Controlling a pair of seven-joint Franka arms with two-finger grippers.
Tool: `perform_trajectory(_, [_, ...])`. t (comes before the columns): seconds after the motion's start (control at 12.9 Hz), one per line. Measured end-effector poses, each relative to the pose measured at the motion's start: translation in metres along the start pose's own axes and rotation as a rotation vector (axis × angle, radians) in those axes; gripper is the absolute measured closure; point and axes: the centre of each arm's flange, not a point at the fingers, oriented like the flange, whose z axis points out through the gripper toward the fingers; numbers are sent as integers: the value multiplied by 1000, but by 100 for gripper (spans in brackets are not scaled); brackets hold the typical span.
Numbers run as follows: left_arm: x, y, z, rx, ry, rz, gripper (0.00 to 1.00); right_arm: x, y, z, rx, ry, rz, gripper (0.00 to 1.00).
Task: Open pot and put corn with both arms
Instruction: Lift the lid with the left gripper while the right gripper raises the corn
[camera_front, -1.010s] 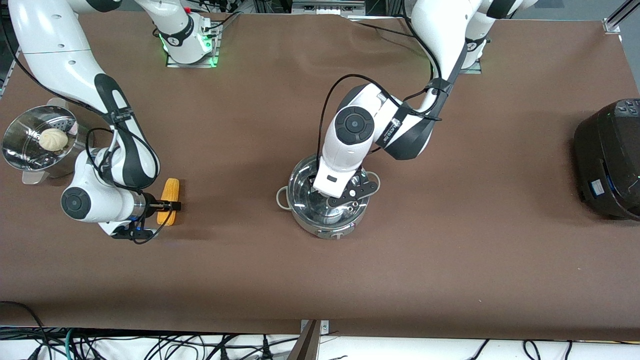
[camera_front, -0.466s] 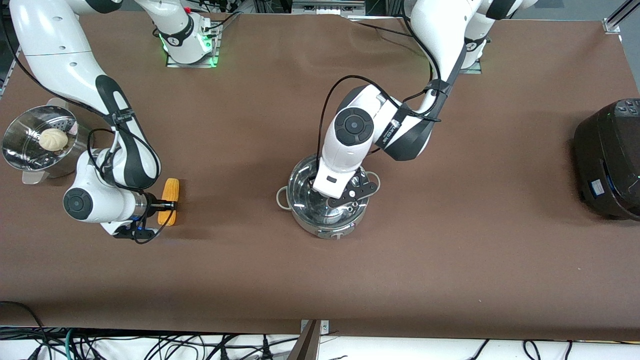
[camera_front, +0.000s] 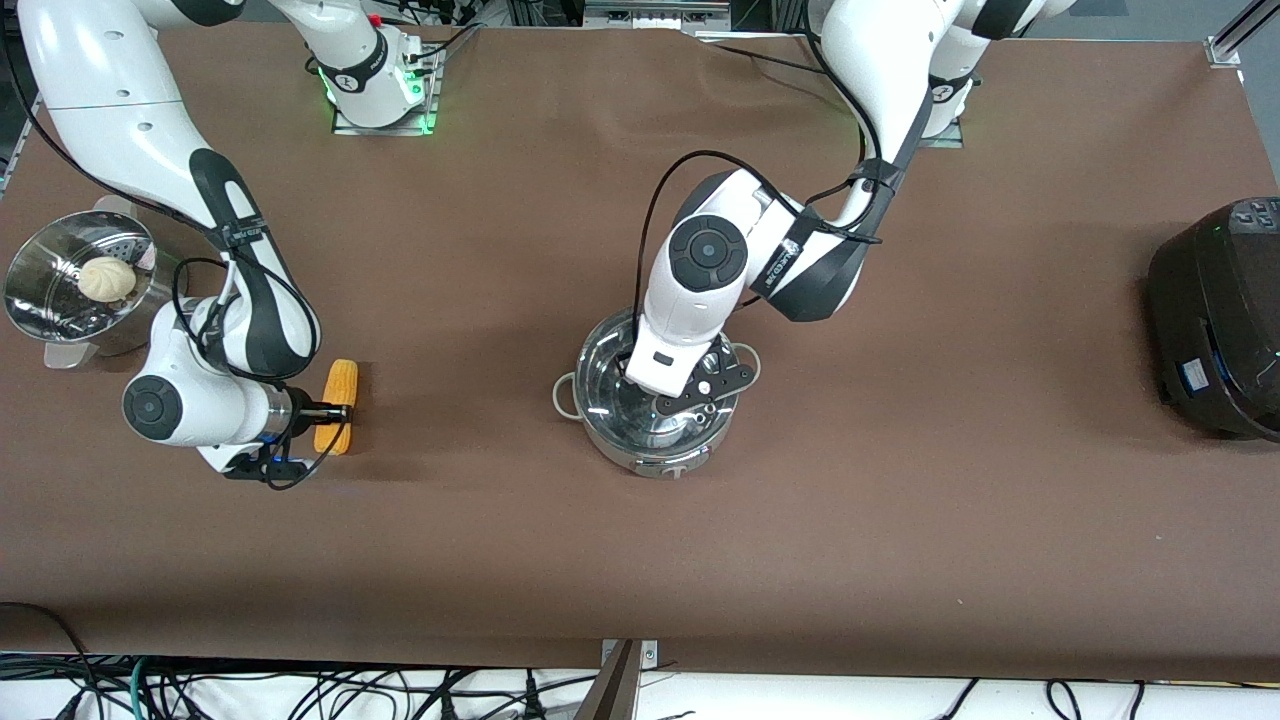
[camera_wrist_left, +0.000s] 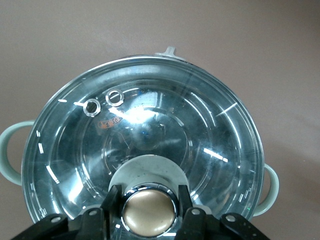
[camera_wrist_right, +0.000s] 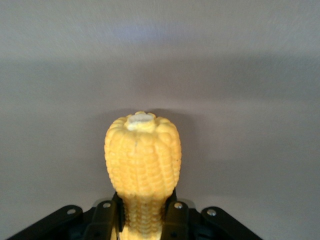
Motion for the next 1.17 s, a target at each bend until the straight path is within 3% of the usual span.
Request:
perform_trajectory(0.23, [-2,-2,-16,28,-19,2,50,1,-1,-30,-3,29,-2,68])
perform_trajectory(0.54, [5,-21,-85,35,-27,-3,50,1,0,-73,-7,6,1,68])
perform_trajectory(0.78, [37,-54,-122,40,-34,55,50,-2,1,-117,-11,-19,3,68])
perform_trajectory(1.17, [91,-141,-152,100,-111,188,50,-23,-27,-207,-4,-29,-43,68])
